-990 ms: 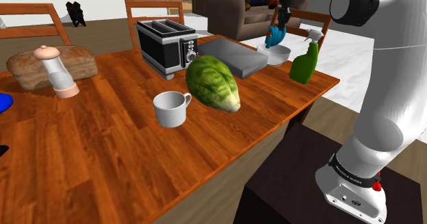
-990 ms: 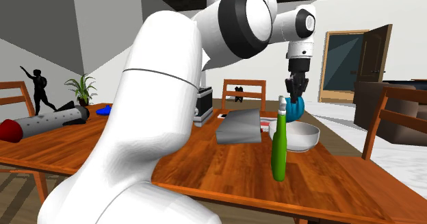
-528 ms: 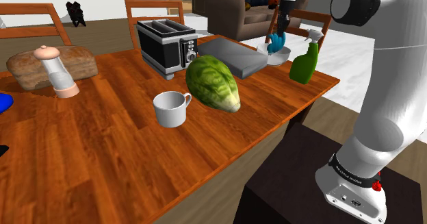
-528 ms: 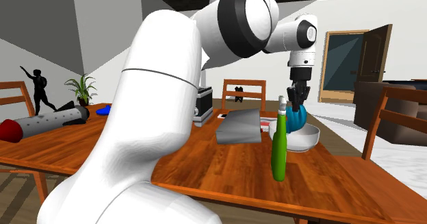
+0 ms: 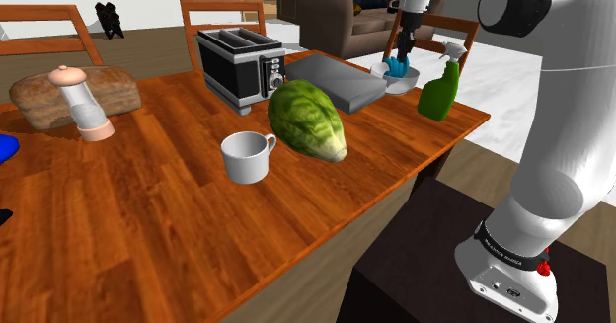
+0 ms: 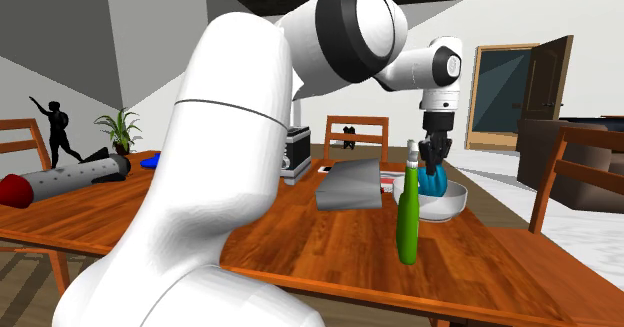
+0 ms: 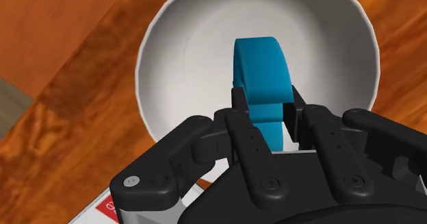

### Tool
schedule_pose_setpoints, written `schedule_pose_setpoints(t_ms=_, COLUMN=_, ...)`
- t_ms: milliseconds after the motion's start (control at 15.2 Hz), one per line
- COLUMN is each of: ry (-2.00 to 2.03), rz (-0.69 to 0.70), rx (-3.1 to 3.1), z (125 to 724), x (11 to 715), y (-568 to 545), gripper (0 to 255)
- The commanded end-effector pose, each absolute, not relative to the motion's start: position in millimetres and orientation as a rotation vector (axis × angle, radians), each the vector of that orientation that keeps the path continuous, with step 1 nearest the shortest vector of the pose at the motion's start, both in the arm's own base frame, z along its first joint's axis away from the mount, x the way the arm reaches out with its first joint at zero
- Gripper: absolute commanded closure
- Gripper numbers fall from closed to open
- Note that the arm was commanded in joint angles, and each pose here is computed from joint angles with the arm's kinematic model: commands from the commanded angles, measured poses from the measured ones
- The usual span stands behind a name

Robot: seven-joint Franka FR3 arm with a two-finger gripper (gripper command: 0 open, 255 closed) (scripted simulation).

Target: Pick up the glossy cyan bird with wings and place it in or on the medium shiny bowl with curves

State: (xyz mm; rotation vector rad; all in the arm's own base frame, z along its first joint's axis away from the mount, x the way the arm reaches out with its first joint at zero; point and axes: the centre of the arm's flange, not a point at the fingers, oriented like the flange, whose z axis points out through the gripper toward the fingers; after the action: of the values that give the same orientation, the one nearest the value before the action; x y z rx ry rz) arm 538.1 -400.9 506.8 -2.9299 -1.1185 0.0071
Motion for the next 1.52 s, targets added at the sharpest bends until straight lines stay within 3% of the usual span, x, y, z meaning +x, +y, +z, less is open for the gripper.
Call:
schedule_pose_setpoints(t_ms=0, ry=-1.119, rz=0.006, rx=-2.93, z=505.7, x=537.7, y=-400.7, gripper=255)
schedule_pose_setpoints(t_ms=264, ry=-1.119, rz=0.006, rx=-2.93, z=505.7, x=537.7, y=-400.7, gripper=255)
schedule_pose_setpoints(t_ms=330, ry=-1.119, rz=0.006, rx=-2.93, z=505.7, x=537.7, y=-400.7, gripper=0)
schedule_pose_setpoints(t_ms=660, ry=-1.119, rz=0.006, rx=-2.93, z=505.8, x=537.6, y=-400.7, gripper=0)
schedule_pose_setpoints(t_ms=924, ry=-1.119, rz=0.006, rx=-2.93, z=555.7, x=537.9, y=-400.9, gripper=0)
schedule_pose_setpoints(t_ms=1452, ry=-1.119, rz=0.006, rx=-2.93, z=555.7, x=537.9, y=-400.9, gripper=0)
